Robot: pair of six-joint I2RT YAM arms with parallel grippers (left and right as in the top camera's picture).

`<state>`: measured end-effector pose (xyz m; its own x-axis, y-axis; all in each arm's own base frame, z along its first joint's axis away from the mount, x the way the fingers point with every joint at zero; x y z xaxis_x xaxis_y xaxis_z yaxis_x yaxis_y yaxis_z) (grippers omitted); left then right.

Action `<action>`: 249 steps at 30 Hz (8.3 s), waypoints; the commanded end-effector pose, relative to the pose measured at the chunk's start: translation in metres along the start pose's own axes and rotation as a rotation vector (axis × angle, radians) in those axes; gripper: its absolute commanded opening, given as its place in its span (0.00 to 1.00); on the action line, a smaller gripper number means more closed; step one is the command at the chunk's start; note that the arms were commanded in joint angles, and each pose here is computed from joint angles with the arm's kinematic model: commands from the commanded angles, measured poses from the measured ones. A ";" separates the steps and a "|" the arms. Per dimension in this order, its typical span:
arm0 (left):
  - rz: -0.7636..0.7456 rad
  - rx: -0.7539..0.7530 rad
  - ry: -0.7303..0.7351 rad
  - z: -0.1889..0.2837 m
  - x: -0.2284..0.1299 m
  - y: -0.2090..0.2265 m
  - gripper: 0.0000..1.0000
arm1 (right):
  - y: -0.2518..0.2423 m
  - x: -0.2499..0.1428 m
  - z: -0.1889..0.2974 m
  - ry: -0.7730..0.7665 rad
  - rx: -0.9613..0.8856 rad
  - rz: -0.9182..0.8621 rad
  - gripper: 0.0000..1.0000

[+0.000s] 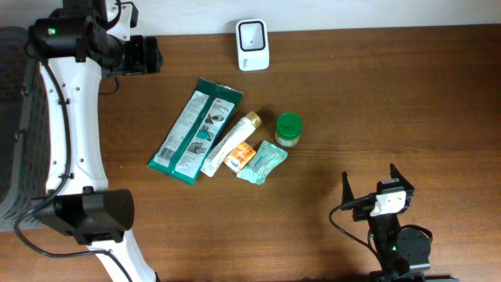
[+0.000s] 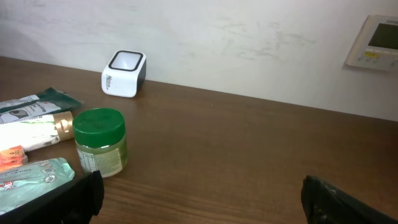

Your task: Scan the item barcode

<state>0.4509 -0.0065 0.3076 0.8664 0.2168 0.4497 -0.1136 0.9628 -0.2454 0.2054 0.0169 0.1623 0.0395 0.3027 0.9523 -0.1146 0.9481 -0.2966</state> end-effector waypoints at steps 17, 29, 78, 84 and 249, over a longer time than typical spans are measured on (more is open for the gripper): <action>-0.035 -0.004 0.033 -0.001 -0.010 -0.012 0.87 | -0.005 0.084 0.014 -0.187 0.098 0.017 0.98; -0.033 -0.003 0.033 -0.001 -0.010 -0.011 0.93 | -0.031 0.215 -0.076 0.344 0.418 -0.087 0.98; -0.021 0.013 0.133 -0.044 -0.016 -0.005 0.99 | 0.123 0.019 -0.217 1.105 0.794 0.261 0.68; -0.021 0.013 0.133 -0.045 -0.016 -0.005 0.99 | 0.117 0.016 -0.215 1.333 0.366 -0.343 0.92; -0.015 0.016 0.131 -0.044 -0.015 -0.002 0.99 | 0.082 0.040 -0.222 1.114 0.665 0.031 0.98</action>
<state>0.4584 -0.0201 0.2668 0.9210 0.1868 0.3418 -0.1111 0.9670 -0.2291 0.4135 0.1197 0.1262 0.9679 0.1832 0.1722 -0.2083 0.9679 0.1409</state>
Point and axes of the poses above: each gripper's point midway between its finger pads, its own z axis back along the fingers, its own y axis along the line the jaws close on, x = y × z, the point moved 4 cm from there along z, back along the fingers, and after that the axes turned 11 degrees about z, right-handed, at the moved point
